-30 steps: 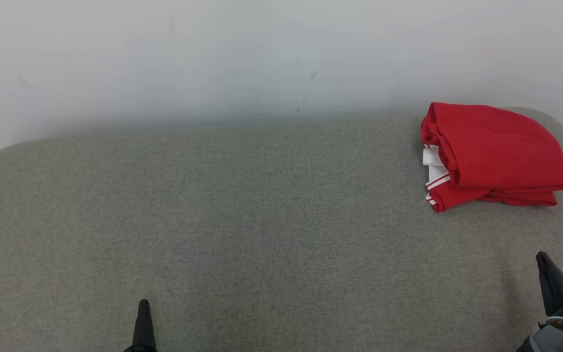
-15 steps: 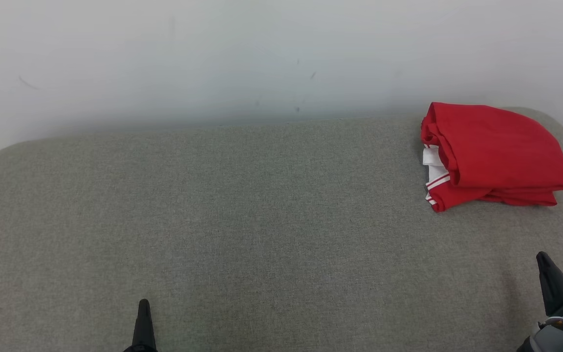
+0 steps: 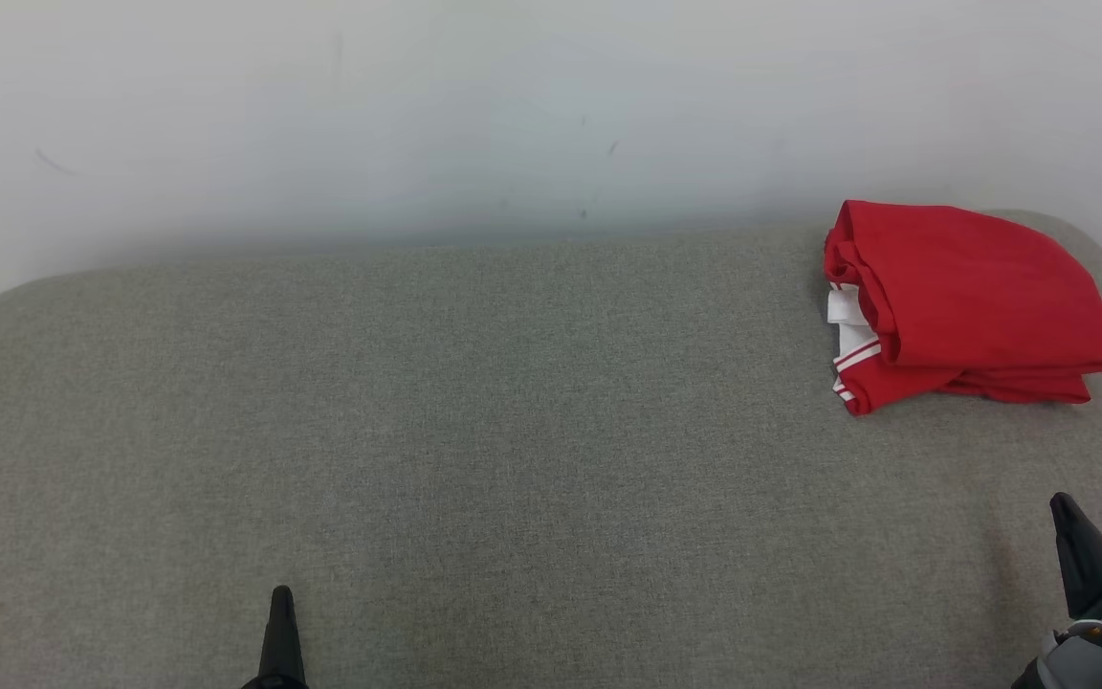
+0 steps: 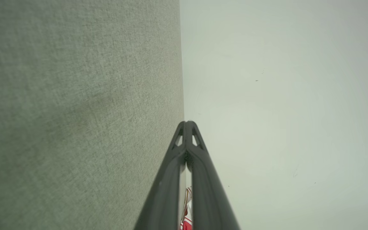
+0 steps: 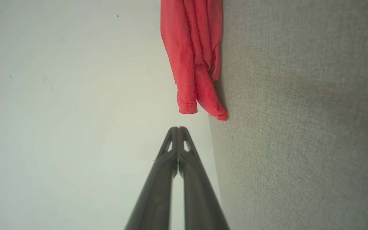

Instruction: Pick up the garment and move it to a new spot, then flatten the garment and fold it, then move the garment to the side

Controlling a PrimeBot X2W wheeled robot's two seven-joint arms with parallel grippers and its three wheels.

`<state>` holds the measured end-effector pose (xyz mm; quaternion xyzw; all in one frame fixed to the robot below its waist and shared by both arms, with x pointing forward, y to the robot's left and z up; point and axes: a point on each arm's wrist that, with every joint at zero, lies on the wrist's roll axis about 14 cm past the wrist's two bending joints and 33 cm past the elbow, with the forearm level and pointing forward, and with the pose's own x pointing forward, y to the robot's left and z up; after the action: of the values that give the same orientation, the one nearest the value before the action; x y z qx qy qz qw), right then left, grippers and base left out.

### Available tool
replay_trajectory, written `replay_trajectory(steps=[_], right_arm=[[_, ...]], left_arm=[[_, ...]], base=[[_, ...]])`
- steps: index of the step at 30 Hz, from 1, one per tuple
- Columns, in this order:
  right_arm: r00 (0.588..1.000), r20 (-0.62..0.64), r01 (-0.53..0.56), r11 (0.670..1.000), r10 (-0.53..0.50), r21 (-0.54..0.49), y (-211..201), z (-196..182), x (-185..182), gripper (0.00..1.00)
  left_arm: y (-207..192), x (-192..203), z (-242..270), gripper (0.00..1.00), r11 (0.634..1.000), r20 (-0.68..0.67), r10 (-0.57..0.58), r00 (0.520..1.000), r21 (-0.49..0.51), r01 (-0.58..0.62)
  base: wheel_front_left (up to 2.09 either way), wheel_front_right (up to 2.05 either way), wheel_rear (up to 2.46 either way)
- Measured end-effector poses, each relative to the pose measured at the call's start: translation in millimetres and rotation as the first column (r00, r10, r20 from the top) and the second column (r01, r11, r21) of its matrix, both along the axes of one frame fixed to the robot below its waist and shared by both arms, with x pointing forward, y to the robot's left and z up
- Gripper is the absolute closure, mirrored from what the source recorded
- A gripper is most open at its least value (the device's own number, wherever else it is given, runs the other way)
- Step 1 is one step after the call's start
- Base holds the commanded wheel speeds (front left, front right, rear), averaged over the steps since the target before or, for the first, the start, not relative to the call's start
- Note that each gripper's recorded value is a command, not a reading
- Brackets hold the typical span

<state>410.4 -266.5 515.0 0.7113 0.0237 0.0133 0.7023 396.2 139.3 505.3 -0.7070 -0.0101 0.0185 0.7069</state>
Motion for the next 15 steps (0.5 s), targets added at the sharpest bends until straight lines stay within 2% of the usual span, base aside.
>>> replay_trajectory(steps=[15], right_arm=[[1.0, 0.0, 0.0, 1.0, 0.0, -0.001, -0.1, 0.1, 0.0, 1.0]], left_arm=[[0.0, 0.0, 0.1, 1.0, 1.0, 0.0, 0.0, 1.0, 0.0, 0.0]], base=[[0.0, 0.0, 0.0]])
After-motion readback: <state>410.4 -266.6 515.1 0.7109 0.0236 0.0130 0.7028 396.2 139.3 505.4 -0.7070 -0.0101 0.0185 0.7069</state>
